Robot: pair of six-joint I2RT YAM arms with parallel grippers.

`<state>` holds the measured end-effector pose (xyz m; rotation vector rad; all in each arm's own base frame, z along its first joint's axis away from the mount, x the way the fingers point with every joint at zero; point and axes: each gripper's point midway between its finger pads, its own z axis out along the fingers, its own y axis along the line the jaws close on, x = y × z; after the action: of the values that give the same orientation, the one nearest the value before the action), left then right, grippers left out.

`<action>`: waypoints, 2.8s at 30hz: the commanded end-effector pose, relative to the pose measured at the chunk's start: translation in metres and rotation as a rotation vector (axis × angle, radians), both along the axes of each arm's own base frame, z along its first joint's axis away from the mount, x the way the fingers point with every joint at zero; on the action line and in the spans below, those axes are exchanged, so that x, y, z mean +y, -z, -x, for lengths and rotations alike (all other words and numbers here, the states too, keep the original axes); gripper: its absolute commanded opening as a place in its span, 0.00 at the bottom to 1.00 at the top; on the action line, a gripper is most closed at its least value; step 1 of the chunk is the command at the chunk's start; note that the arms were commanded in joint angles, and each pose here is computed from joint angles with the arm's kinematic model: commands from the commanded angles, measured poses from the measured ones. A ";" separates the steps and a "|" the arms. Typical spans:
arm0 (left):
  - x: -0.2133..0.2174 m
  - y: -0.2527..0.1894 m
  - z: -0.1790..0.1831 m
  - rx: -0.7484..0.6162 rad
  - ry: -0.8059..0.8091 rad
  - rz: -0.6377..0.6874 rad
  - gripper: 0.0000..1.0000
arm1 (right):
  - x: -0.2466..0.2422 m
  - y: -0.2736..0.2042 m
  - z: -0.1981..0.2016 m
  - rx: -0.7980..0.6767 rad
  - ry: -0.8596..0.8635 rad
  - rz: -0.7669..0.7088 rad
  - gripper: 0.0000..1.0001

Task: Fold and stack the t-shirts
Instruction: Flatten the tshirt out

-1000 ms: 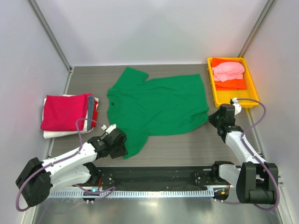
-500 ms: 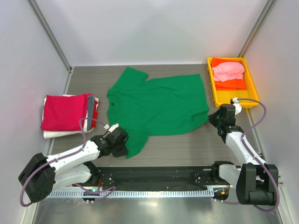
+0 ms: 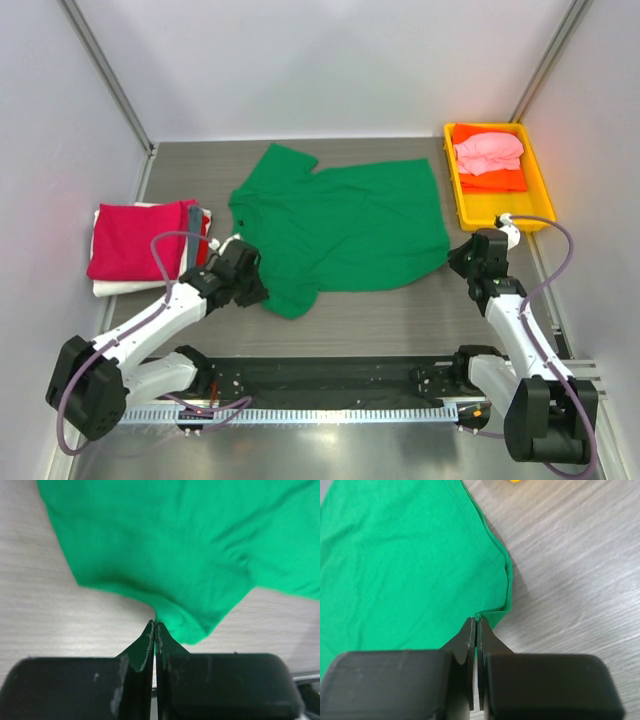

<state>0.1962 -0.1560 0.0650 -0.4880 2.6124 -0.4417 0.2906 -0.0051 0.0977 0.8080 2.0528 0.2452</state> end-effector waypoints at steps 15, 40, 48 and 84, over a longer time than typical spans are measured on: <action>0.025 -0.185 -0.181 -0.307 -0.081 0.169 0.00 | 0.013 -0.146 -0.122 -0.180 -0.116 -0.031 0.01; 0.091 -0.575 0.024 -1.450 -0.119 0.320 0.00 | 0.019 -0.476 0.113 -1.068 -0.098 0.127 0.01; 0.088 -0.584 -0.023 -1.402 -0.149 0.300 0.00 | 0.005 -0.482 0.105 -1.045 -0.018 0.133 0.01; -0.022 -0.321 -0.276 -0.800 0.073 0.294 0.62 | 0.024 -0.285 -0.176 -0.458 -0.260 -0.202 0.01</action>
<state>0.4962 -0.1346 0.4451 -0.3193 1.6395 -0.7806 0.4792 0.0026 0.3555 0.6730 1.7552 0.6440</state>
